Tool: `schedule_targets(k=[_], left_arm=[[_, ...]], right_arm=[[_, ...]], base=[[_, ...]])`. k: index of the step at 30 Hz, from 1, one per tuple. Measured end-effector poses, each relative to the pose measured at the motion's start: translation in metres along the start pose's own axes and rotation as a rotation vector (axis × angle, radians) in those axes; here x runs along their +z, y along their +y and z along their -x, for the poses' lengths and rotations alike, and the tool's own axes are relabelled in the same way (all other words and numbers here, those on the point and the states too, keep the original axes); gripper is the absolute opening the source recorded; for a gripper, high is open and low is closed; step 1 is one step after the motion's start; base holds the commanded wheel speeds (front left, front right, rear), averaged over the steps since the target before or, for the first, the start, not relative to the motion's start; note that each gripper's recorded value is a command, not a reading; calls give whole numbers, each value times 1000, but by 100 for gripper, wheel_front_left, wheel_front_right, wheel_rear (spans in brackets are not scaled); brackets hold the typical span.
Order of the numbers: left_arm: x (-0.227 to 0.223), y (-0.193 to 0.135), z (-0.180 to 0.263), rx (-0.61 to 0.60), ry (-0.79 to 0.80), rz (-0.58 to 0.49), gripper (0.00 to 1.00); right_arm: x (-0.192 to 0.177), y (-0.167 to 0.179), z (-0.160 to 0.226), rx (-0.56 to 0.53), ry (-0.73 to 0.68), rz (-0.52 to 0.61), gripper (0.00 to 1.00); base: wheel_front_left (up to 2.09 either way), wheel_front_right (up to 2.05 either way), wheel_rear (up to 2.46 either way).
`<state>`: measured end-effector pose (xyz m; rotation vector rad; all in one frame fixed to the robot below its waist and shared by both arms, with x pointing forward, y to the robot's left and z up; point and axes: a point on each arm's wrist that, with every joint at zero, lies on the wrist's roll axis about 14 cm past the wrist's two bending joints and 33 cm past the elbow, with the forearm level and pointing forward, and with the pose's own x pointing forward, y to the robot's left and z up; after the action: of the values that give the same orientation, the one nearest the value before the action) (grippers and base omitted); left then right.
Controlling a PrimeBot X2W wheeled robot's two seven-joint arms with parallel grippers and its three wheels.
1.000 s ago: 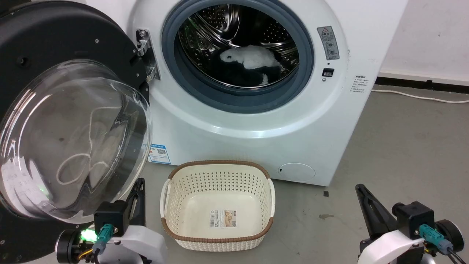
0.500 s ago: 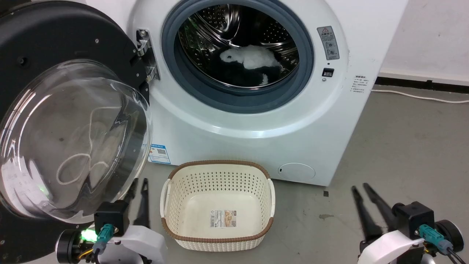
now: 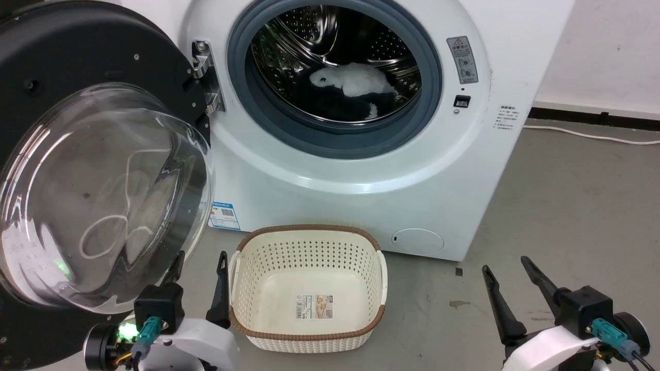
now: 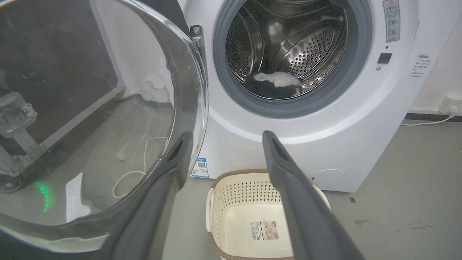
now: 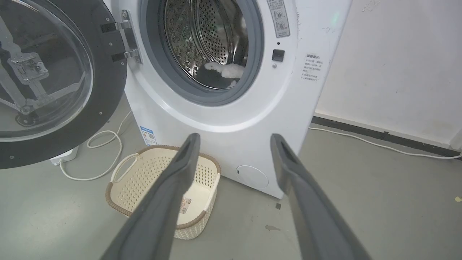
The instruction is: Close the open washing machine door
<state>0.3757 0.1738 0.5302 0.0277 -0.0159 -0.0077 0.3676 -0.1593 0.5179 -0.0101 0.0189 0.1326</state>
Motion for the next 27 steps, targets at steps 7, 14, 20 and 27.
schedule_targets(k=[7,14,20,27], left_arm=[[-1,-1,0,-3,-3,19,0],[11,2,1,8,-51,54,0],[45,20,3,55,-165,96,0],[91,54,11,155,-316,112,0]], right_arm=[[-1,0,1,0,-7,-20,100],[-5,2,2,4,-3,-40,100],[-8,6,1,17,-4,-55,100],[-10,15,-5,45,-5,-78,100]], base=[[0,0,0],[0,0,0],[0,0,0],[0,0,0]])
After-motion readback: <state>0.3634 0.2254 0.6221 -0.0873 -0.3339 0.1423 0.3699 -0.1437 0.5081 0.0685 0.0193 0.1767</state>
